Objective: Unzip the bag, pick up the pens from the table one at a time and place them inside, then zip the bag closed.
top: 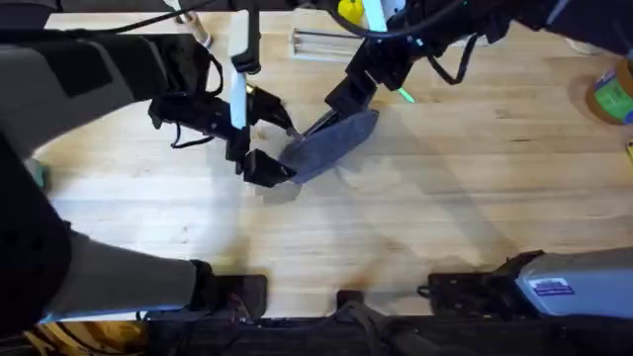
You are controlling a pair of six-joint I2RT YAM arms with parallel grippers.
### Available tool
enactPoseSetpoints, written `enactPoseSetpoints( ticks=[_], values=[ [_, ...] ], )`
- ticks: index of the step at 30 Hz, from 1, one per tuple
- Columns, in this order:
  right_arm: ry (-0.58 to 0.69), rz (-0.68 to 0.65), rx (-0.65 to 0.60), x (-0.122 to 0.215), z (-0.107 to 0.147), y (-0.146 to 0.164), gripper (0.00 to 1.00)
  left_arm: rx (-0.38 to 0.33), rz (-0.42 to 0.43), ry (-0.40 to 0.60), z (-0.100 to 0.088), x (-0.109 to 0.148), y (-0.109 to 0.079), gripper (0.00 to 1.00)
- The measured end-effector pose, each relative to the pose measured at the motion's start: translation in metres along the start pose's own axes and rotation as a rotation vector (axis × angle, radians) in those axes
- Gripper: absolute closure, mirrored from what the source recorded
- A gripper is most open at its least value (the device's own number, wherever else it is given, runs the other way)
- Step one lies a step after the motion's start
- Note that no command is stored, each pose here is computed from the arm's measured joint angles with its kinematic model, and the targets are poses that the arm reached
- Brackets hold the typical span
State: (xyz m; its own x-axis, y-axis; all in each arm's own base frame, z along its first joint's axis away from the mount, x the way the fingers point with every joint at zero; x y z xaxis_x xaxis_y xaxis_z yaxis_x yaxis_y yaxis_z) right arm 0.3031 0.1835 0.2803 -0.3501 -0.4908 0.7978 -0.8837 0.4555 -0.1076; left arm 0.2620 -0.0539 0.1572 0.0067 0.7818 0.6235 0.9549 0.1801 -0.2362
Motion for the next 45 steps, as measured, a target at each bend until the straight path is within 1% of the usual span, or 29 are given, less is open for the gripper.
enactPoseSetpoints(
  ticks=[5, 9, 11, 14, 15, 17, 20, 23, 26, 27, 28, 30, 32, 33, 34, 35, 37, 42, 45],
  values=[
    [0.004, 0.005, 0.079, 0.000, 0.000, 0.000, 0.004, 0.005, 0.003, 0.001, 0.000, 0.000, -0.001, 0.006],
    [0.004, 0.005, 0.188, 0.000, 0.000, 0.000, 0.004, 0.011, -0.017, -0.005, -0.002, 0.009, -0.004, 0.006],
    [0.004, 0.004, 0.255, 0.000, 0.000, 0.000, 0.004, 0.003, -0.055, -0.015, -0.006, 0.021, -0.006, 0.006],
    [-0.001, 0.003, 0.378, 0.001, -0.002, 0.003, 0.004, -0.035, -0.146, -0.037, -0.017, 0.047, -0.011, 0.006],
    [-0.015, 0.015, 0.532, 0.004, -0.005, 0.004, 0.004, -0.060, -0.231, -0.054, -0.024, 0.070, -0.020, 0.006],
    [-0.031, 0.035, 0.652, 0.006, -0.008, 0.003, 0.004, -0.056, -0.270, -0.060, -0.025, 0.081, -0.027, 0.006],
    [-0.023, 0.030, 0.780, 0.006, -0.007, 0.003, 0.004, -0.035, -0.299, -0.065, -0.024, 0.091, -0.035, 0.006],
    [-0.020, 0.025, 0.846, 0.006, -0.007, 0.005, 0.004, -0.011, -0.305, -0.067, -0.021, 0.094, -0.037, 0.006],
    [-0.021, 0.023, 0.883, 0.005, -0.007, 0.006, 0.004, 0.006, -0.300, -0.067, -0.019, 0.095, -0.039, 0.006],
    [-0.022, 0.022, 0.896, 0.005, -0.008, 0.007, 0.040, 0.012, -0.296, -0.066, -0.019, 0.095, -0.040, 0.006],
    [-0.024, 0.022, 0.905, 0.005, -0.008, 0.007, 0.133, 0.017, -0.292, -0.065, -0.019, 0.095, -0.040, 0.006],
    [-0.024, 0.020, 0.913, 0.005, -0.008, 0.008, 0.427, 0.029, -0.284, -0.061, -0.018, 0.094, -0.042, 0.006],
    [-0.019, 0.011, 0.914, 0.005, -0.007, 0.009, 0.692, 0.037, -0.278, -0.057, -0.018, 0.094, -0.043, 0.006],
    [-0.014, 0.004, 0.913, 0.004, -0.007, 0.010, 0.840, 0.042, -0.275, -0.055, -0.017, 0.094, -0.044, 0.006],
    [-0.010, -0.001, 0.910, 0.004, -0.006, 0.010, 0.935, 0.045, -0.274, -0.051, -0.017, 0.094, -0.045, 0.006],
    [-0.007, -0.003, 0.911, 0.004, -0.005, 0.011, 0.959, 0.046, -0.276, -0.044, -0.017, 0.094, -0.046, 0.006],
    [-0.001, -0.011, 0.911, 0.004, -0.004, 0.011, 0.965, 0.036, -0.288, -0.034, -0.019, 0.096, -0.049, 0.006],
    [0.014, -0.039, 0.905, 0.002, 0.000, 0.012, 0.966, -0.024, -0.350, -0.012, -0.027, 0.104, -0.065, 0.006],
    [0.015, -0.083, 0.895, -0.009, 0.003, 0.012, 0.966, -0.054, -0.387, 0.009, -0.032, 0.108, -0.075, 0.006]
  ],
)
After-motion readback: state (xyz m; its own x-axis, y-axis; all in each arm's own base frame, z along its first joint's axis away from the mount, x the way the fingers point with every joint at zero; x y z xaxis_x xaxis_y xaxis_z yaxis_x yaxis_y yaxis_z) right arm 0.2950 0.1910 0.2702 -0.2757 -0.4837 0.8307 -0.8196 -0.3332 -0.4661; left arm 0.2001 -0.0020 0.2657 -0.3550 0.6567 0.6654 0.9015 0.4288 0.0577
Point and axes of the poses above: each hand's point on the last joint's axis, 136 mm out from that joint toward the fingers, its own x axis back along the fingers, its own y axis along the line the jaws close on, z = x × y, the point moved 10 cm from there along x, back along the fingers, and after that the axes turned 7 degrees about x, right-handed, at the moved point
